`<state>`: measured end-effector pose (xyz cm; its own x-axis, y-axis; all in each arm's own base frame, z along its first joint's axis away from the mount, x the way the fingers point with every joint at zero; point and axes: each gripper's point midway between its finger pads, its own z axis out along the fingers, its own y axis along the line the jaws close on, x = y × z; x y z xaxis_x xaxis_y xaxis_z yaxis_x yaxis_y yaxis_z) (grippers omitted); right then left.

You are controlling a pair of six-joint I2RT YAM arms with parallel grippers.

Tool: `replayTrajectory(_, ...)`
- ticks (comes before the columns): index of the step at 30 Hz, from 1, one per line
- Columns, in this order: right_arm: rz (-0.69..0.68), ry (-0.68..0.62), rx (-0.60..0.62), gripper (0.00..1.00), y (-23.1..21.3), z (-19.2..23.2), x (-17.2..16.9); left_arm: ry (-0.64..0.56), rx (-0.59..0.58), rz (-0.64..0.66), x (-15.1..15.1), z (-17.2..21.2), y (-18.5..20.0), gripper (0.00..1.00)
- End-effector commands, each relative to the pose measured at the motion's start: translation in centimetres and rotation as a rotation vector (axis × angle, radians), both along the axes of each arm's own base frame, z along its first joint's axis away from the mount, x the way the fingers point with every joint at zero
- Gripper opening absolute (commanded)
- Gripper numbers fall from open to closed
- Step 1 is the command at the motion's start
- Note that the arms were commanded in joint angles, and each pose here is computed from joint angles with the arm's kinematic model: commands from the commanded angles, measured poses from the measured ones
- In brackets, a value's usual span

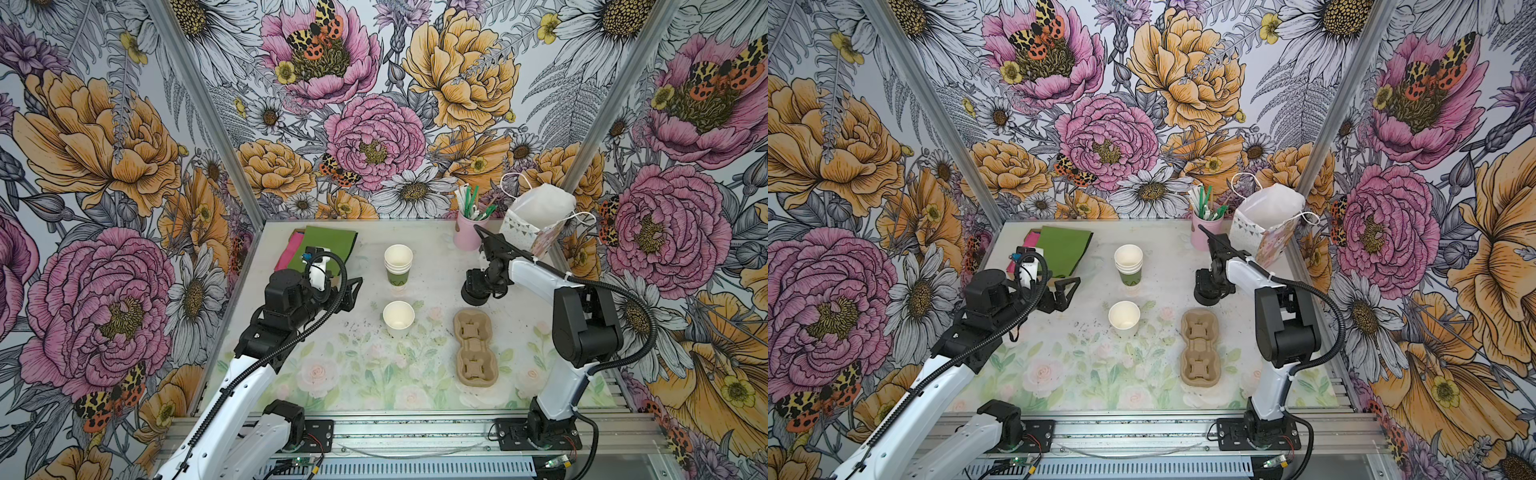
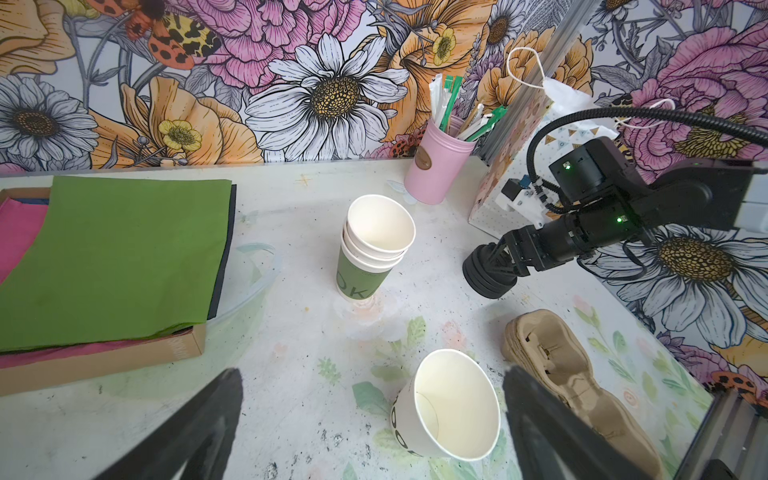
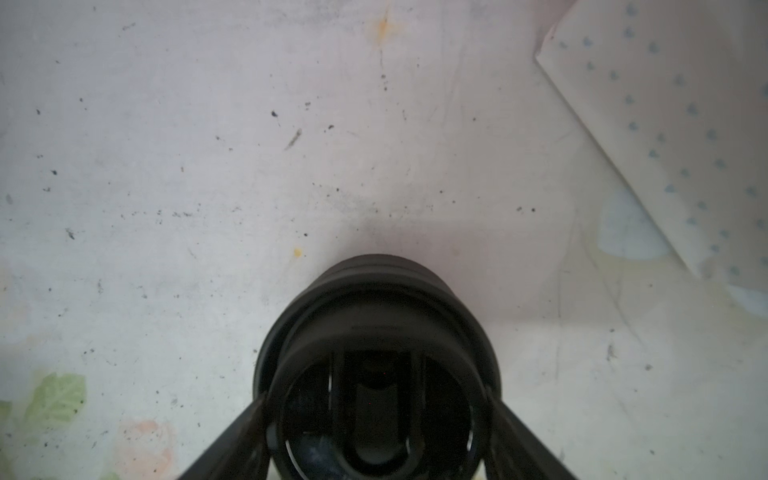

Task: Pack the takeout coffee
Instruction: 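Lift the black lid slightly with the right gripper, then carry the black lid over the single white cup with the right gripper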

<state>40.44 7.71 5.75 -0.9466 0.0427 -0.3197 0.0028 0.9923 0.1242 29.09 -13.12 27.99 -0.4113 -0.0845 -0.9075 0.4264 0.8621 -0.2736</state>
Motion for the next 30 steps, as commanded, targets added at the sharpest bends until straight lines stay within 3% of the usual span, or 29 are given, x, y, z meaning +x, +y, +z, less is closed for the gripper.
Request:
replayTrajectory(1, -0.002, 0.009, 0.023, 0.75, 0.4, -0.3, 0.5, -0.013, 0.0, 0.005, -0.2, 0.2, 0.4, 0.99)
replayTrajectory(9, -0.009, -0.026, 0.027, 0.69, 0.3, 1.1, 0.7, -0.011, -0.002, 0.006, -0.2, 0.2, 0.4, 0.99)
replayTrajectory(23, -0.032, -0.181, 0.048, 0.69, 0.0, 7.5, 0.7, -0.009, 0.0, 0.005, -0.2, 0.1, 0.4, 0.99)
replayTrajectory(30, -0.022, -0.153, 0.055, 0.69, 0.6, 6.6, 0.5, -0.007, -0.003, 0.004, -0.2, 0.1, 0.3, 0.99)
